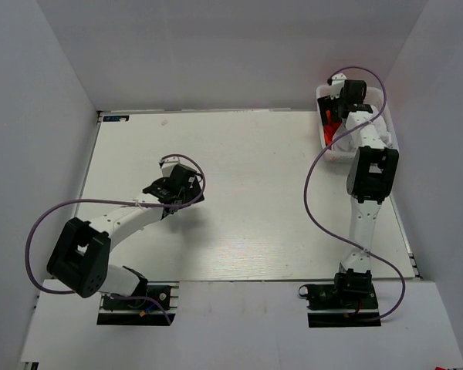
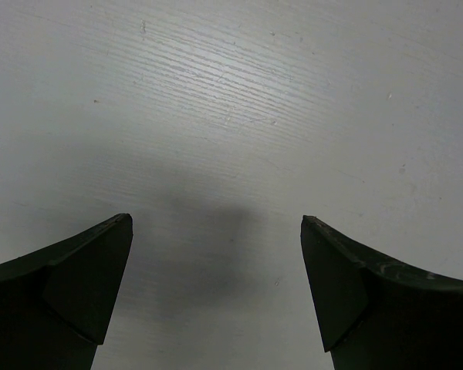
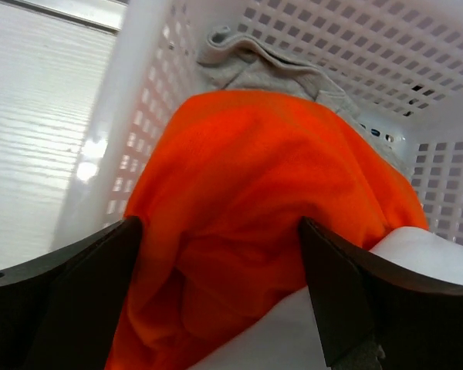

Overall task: Fold and stack the t-shirts
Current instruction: Grab crumpled tshirt from bin with the right arm

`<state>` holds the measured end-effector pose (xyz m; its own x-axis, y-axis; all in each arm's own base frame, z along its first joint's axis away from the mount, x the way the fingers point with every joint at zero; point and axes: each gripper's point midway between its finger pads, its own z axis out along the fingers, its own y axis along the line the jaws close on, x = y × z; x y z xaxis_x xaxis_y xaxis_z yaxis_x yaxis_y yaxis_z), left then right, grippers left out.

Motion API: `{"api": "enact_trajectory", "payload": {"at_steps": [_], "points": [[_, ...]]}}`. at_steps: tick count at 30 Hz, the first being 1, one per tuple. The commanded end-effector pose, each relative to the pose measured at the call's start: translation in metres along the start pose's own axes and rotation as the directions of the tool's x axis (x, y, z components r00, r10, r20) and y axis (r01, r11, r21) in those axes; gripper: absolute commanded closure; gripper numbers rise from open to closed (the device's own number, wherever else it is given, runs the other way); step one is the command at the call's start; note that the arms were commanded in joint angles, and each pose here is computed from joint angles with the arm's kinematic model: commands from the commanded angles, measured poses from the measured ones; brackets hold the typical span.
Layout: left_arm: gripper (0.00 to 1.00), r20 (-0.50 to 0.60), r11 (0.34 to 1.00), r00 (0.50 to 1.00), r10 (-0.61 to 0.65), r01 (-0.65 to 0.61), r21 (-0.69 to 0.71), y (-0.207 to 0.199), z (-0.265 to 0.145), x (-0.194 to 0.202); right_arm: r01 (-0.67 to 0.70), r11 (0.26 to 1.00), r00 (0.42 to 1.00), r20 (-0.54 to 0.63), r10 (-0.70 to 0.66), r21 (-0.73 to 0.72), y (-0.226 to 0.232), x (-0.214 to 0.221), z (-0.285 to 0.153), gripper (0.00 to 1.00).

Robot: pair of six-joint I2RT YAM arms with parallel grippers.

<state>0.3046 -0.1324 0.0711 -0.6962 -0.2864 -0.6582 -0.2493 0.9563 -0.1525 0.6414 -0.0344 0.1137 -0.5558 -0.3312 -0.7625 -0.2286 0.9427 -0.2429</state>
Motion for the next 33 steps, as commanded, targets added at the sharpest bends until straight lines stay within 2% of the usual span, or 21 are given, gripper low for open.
{"api": "enact_trajectory", "payload": {"at_steps": [1,2,4,5,6,8,9,12,13,15,21,27,30,33], "points": [[0.0,0.016,1.0,1.0,-0.006,0.005,0.009,-0.007,-0.003,-0.013,0.006,0.998,0.998,0.063,-0.01,0.07,-0.015,-0.017,0.01,0.13],[0.0,0.008,1.0,1.0,-0.001,0.001,0.001,-0.006,0.0,-0.01,0.005,0.997,0.997,0.074,-0.011,0.078,-0.015,-0.019,0.012,0.18],[0.0,0.007,1.0,1.0,0.0,0.0,0.0,-0.008,0.001,-0.011,-0.013,0.996,0.998,0.07,0.007,0.084,-0.016,-0.013,0.018,0.36],[0.0,-0.002,1.0,1.0,0.005,-0.005,-0.007,-0.009,0.005,-0.01,-0.029,0.996,0.996,0.083,0.021,0.09,-0.016,-0.016,0.018,0.53],[0.0,0.006,1.0,1.0,0.001,-0.001,-0.001,-0.012,0.004,-0.014,-0.033,0.994,0.996,0.083,0.025,0.099,-0.019,-0.016,0.019,0.61],[0.0,-0.003,1.0,1.0,0.006,-0.006,-0.008,-0.012,0.006,-0.014,-0.046,0.991,0.996,0.087,0.036,0.125,-0.022,-0.013,0.02,0.74],[0.0,-0.006,1.0,1.0,0.007,-0.007,-0.011,-0.014,0.008,-0.014,-0.051,0.989,0.992,0.123,0.034,0.14,-0.026,-0.024,0.016,0.84],[0.0,-0.021,1.0,1.0,0.016,-0.016,-0.023,-0.012,0.013,-0.009,-0.07,0.986,0.984,0.175,0.044,0.15,-0.03,-0.039,0.006,0.93],[0.0,-0.033,1.0,0.999,0.019,-0.02,-0.022,-0.012,0.015,-0.006,-0.079,0.981,0.978,0.202,0.042,0.179,-0.037,-0.052,-0.006,0.93],[0.0,-0.033,1.0,0.999,0.019,-0.02,-0.022,-0.014,0.016,-0.007,-0.127,0.967,0.964,0.258,0.068,0.219,-0.047,-0.067,-0.015,1.0],[0.0,-0.041,1.0,0.999,0.019,-0.02,-0.016,-0.017,0.017,-0.006,-0.235,0.94,0.877,0.471,0.095,0.249,-0.075,-0.14,-0.083,1.0],[0.0,-0.02,1.0,1.0,0.005,-0.005,0.014,-0.02,0.013,-0.01,-0.298,0.927,0.787,0.608,0.104,0.227,-0.085,-0.192,-0.142,1.0],[0.0,-0.012,1.0,1.0,0.001,-0.001,0.02,-0.019,0.009,-0.012,-0.34,0.901,0.736,0.673,0.076,0.27,-0.1,-0.214,-0.177,1.0],[0.0,-0.011,0.999,1.0,-0.003,0.004,0.034,-0.021,0.008,-0.011,-0.35,0.889,0.709,0.703,0.045,0.297,-0.108,-0.225,-0.201,1.0]]}}
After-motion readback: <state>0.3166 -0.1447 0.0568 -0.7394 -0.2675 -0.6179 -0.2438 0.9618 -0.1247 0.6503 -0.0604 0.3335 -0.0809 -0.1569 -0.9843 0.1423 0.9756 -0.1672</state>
